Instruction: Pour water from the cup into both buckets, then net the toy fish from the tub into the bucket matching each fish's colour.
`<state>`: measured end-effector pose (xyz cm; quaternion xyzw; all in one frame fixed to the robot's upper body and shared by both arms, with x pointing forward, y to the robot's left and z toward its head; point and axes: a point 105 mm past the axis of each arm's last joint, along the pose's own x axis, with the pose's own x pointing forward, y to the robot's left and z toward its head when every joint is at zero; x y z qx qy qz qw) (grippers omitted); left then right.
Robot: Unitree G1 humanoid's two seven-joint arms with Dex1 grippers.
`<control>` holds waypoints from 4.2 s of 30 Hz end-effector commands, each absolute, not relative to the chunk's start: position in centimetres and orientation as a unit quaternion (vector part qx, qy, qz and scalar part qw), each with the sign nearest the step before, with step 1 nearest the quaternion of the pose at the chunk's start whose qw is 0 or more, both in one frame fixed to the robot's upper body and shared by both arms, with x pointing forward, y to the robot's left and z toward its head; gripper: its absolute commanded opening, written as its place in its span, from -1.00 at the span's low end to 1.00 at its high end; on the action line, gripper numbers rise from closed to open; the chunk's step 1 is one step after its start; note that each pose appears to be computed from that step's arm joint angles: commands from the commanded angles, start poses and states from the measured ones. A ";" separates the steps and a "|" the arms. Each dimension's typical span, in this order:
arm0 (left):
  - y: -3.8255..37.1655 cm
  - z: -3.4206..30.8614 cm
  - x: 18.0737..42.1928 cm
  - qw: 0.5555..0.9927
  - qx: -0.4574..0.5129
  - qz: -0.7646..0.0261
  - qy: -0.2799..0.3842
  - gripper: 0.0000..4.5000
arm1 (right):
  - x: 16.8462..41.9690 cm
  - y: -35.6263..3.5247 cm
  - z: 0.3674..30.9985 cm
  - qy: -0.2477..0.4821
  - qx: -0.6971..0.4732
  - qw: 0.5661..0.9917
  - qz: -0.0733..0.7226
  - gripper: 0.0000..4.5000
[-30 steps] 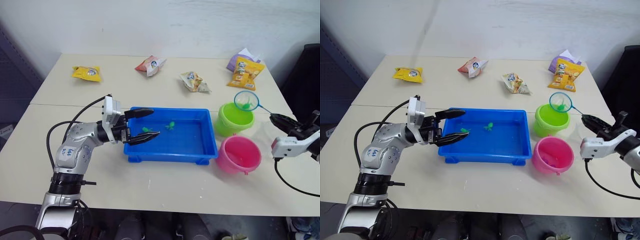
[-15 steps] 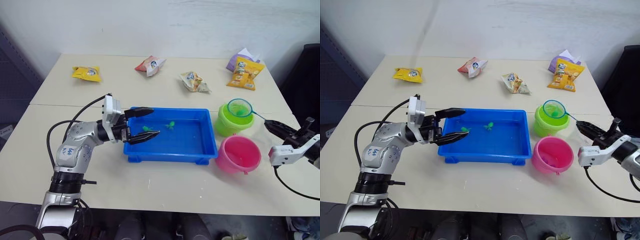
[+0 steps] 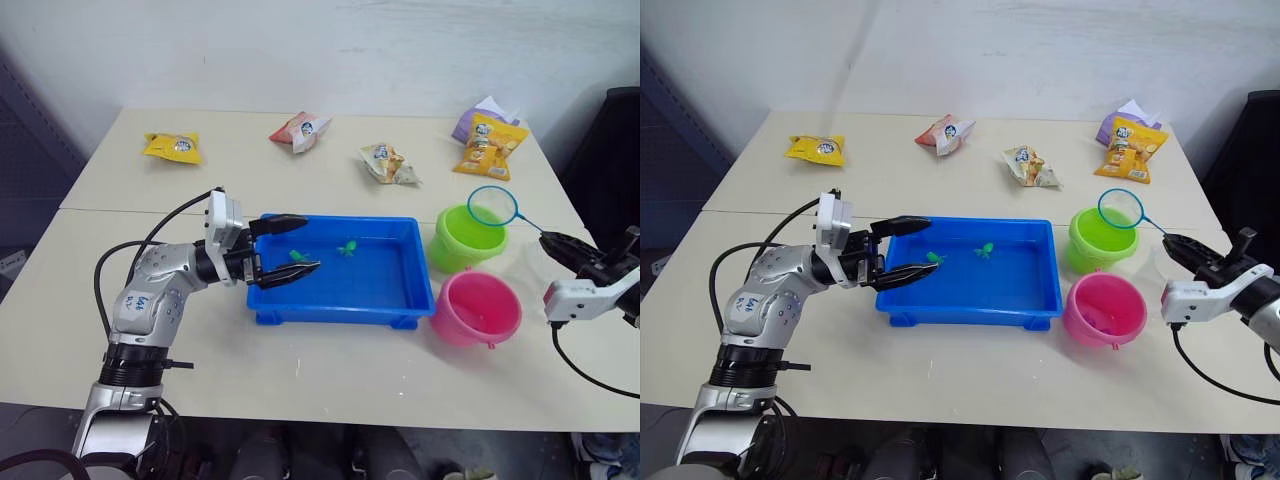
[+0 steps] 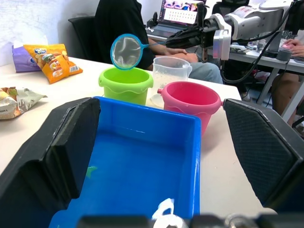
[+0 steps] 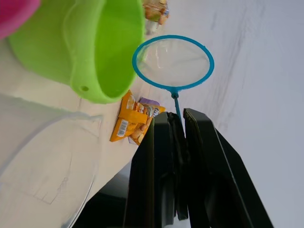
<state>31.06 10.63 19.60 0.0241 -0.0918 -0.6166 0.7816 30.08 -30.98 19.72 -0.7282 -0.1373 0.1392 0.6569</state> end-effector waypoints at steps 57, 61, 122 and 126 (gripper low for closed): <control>15.5 19.0 29.6 0.823 0.055 -0.559 -0.080 0.98 | 27.9 -16.1 18.7 0.011 -0.168 0.902 0.397 -1.00; 15.1 18.7 29.8 0.819 0.051 -0.567 -0.077 0.98 | 26.8 -18.4 20.3 -0.020 -0.189 0.911 0.367 -1.00; 20.8 17.6 29.3 0.846 0.146 -0.513 -0.008 0.98 | 29.6 -16.4 16.6 0.114 -0.325 0.830 0.439 -1.00; 21.4 17.1 28.9 0.848 0.153 -0.508 0.013 0.98 | 31.2 -15.3 15.9 0.133 -0.332 0.830 0.427 -1.00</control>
